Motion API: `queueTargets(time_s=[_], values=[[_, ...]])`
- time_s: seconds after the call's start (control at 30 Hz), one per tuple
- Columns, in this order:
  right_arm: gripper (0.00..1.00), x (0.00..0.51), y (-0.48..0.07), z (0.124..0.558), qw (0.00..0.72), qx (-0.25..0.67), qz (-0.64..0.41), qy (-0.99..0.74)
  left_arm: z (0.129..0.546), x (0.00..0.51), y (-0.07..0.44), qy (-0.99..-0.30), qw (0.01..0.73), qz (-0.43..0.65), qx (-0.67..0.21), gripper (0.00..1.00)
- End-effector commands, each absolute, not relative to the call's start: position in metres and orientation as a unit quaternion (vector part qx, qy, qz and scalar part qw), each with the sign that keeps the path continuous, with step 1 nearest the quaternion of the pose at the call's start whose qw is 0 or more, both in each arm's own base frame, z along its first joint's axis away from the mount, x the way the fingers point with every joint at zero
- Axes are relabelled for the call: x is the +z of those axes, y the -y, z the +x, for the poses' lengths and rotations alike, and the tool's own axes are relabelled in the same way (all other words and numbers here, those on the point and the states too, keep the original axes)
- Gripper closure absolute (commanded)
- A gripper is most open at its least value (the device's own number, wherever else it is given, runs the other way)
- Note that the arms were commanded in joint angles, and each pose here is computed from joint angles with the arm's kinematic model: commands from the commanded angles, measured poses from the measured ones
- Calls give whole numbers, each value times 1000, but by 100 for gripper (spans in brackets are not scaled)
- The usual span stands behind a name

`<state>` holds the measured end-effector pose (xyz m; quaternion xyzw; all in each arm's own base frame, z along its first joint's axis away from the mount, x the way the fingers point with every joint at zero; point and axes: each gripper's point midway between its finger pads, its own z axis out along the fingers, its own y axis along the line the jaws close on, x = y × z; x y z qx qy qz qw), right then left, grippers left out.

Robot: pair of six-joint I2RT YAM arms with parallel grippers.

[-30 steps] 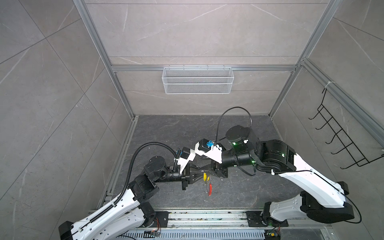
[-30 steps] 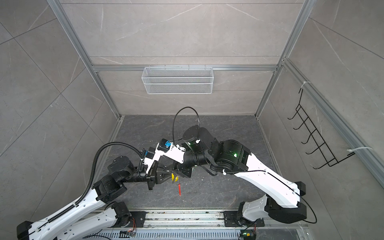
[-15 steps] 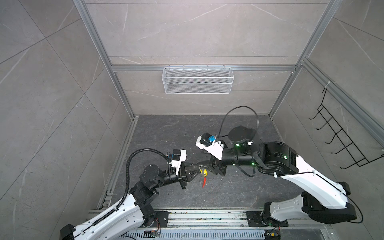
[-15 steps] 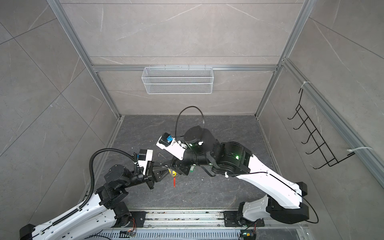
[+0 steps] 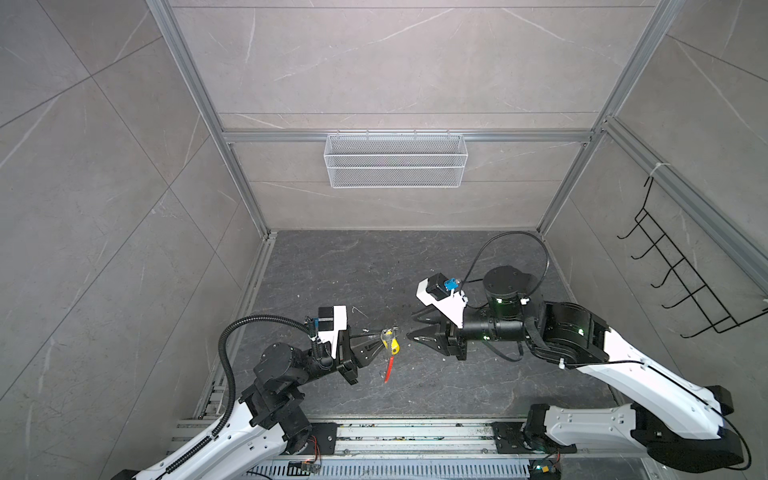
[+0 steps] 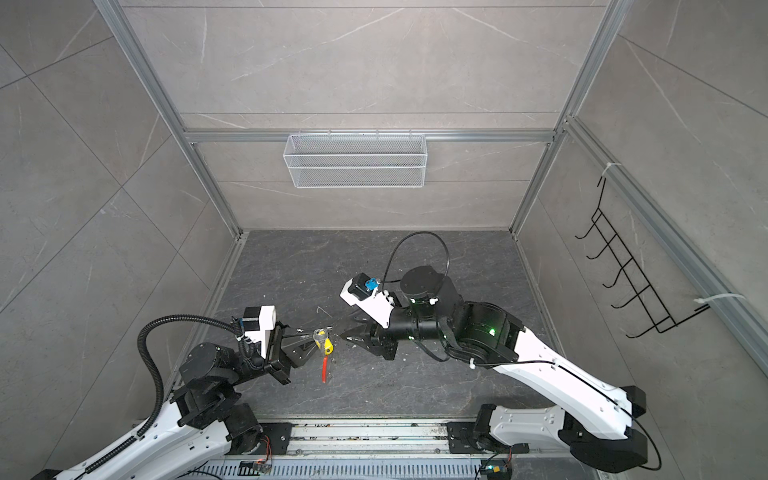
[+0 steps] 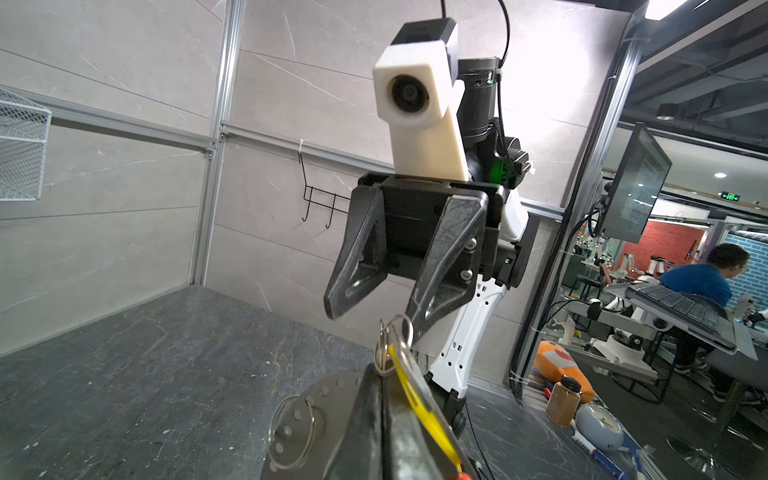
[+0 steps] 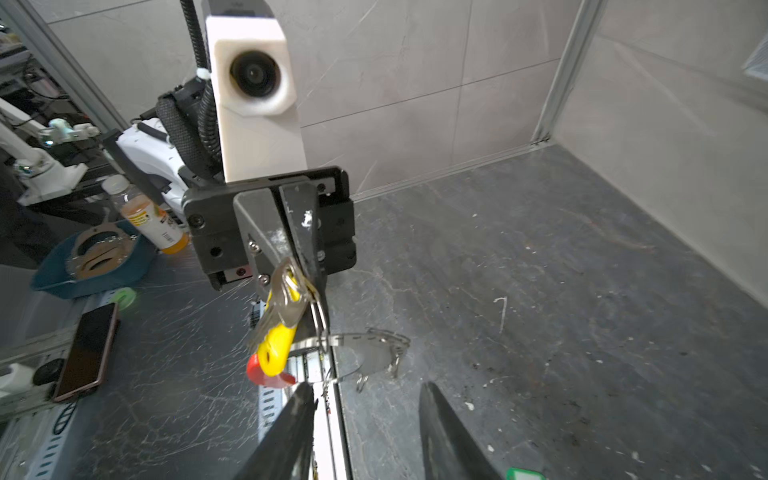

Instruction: Remove the keys from the keyring

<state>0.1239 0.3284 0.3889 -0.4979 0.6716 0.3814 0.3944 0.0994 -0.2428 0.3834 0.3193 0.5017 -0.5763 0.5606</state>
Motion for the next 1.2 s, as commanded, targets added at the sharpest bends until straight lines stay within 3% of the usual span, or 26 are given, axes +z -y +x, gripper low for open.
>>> queueTargets(time_s=[0.0,0.23,0.53,0.6,0.7,1.17], values=[[60,400,-339,109,375,436,-510,-639,96,401,235,-477,588,320,-571,100],[65,400,-346,104,359,456,-519,-627,97,400,235,-480,587,319,-569,100],[79,392,-352,111,352,447,-519,-638,94,400,236,-477,584,324,-572,100],[78,391,-354,112,350,446,-519,-639,94,401,236,-476,583,325,-573,100],[64,391,-353,120,362,433,-510,-649,93,401,236,-475,583,326,-572,100],[86,392,-355,119,355,444,-512,-644,95,398,237,-480,580,326,-572,100]])
